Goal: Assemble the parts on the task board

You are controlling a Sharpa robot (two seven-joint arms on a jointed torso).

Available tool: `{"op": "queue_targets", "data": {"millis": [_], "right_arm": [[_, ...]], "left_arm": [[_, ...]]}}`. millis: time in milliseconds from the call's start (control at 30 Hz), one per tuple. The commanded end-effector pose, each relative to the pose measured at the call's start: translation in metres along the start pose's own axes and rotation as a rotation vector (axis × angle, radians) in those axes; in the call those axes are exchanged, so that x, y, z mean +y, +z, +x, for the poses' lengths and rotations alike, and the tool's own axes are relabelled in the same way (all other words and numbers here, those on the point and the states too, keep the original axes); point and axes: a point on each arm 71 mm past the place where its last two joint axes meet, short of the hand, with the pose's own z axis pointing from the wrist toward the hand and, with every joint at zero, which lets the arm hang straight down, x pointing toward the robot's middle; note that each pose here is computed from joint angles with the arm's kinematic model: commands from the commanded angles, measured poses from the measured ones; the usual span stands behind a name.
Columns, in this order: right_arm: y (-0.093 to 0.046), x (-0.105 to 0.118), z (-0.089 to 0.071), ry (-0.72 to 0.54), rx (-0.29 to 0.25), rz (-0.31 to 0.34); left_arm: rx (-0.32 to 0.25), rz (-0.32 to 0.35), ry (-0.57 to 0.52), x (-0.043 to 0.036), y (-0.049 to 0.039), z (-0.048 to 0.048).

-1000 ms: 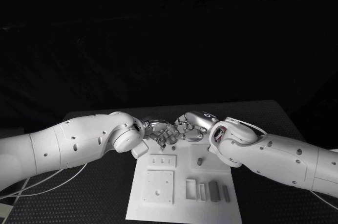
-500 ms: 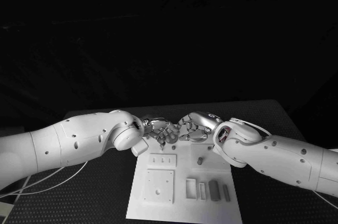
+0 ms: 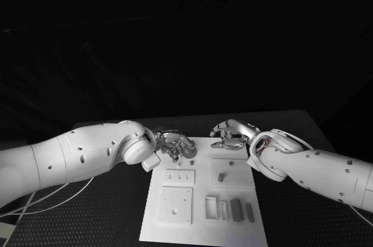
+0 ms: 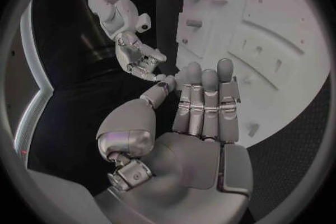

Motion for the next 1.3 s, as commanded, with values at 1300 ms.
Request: {"op": "queue_targets", "data": {"millis": [1300], "right_arm": [[0.010,-0.022,-0.055,0.072,-0.147,0.055]], "left_arm": [[-0.110,-0.207,0.484,0.0433,0.0002,0.0296]]}}
